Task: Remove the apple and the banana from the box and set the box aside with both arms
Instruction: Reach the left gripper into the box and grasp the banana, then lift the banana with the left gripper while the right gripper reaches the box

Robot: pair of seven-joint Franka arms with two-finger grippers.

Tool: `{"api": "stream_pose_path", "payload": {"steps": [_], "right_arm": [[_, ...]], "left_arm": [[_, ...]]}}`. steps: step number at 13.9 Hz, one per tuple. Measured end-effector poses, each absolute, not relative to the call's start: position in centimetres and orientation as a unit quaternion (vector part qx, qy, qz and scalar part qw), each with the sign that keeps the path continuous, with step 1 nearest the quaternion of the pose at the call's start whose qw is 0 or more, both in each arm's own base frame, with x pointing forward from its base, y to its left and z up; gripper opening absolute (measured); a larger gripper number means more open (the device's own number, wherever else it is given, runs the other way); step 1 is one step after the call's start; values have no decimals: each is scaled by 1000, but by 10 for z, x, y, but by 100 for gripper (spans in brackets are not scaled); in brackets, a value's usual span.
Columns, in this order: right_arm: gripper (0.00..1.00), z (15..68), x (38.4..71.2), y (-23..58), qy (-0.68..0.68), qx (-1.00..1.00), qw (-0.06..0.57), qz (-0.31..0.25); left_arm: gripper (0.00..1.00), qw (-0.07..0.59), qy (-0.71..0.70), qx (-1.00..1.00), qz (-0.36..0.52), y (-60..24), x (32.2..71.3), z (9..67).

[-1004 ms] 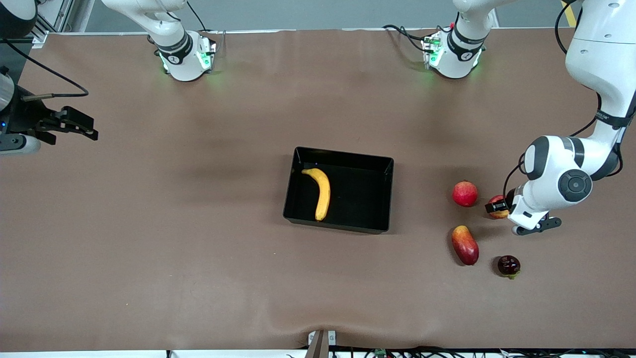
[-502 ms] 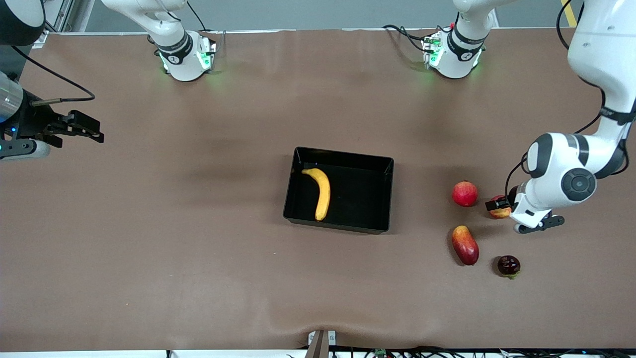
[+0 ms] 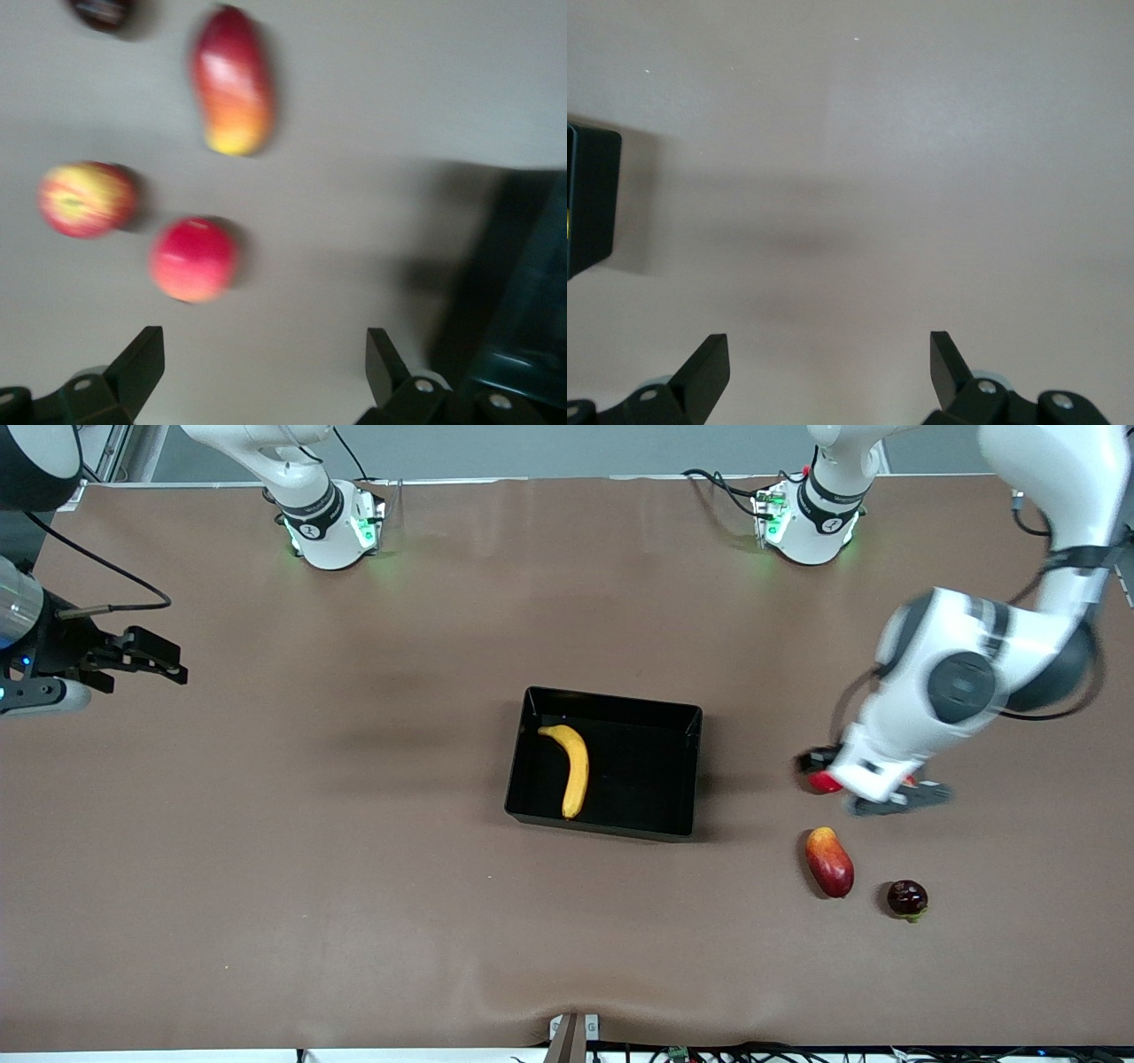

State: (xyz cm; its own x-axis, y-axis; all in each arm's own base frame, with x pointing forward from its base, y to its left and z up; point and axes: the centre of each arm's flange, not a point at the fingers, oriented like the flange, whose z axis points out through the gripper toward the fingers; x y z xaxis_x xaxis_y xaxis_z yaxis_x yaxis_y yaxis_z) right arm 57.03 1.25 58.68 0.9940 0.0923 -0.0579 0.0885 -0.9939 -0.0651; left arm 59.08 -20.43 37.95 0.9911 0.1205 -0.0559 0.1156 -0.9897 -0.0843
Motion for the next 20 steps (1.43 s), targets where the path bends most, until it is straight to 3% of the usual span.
{"api": "stream_pose_path", "payload": {"steps": [6,9,12,18,19,20], "right_arm": [[100,567,590,41,38,-998,46,22],[100,564,601,62,93,-994,45,19],[100,553,610,72,106,-993,43,27],[100,500,621,113,84,-993,32,71],[100,486,623,121,79,-993,29,82],[100,470,626,126,76,-992,26,93]], "left_arm": [[100,-17,27,-999,9,-390,552,320],[100,-43,46,-998,8,-426,542,273],[100,-24,26,-999,1,-462,531,240],[100,-33,16,-999,-19,-512,515,188],[95,-36,16,-999,-17,-513,514,182],[83,-36,17,-999,-15,-514,512,176]]}}
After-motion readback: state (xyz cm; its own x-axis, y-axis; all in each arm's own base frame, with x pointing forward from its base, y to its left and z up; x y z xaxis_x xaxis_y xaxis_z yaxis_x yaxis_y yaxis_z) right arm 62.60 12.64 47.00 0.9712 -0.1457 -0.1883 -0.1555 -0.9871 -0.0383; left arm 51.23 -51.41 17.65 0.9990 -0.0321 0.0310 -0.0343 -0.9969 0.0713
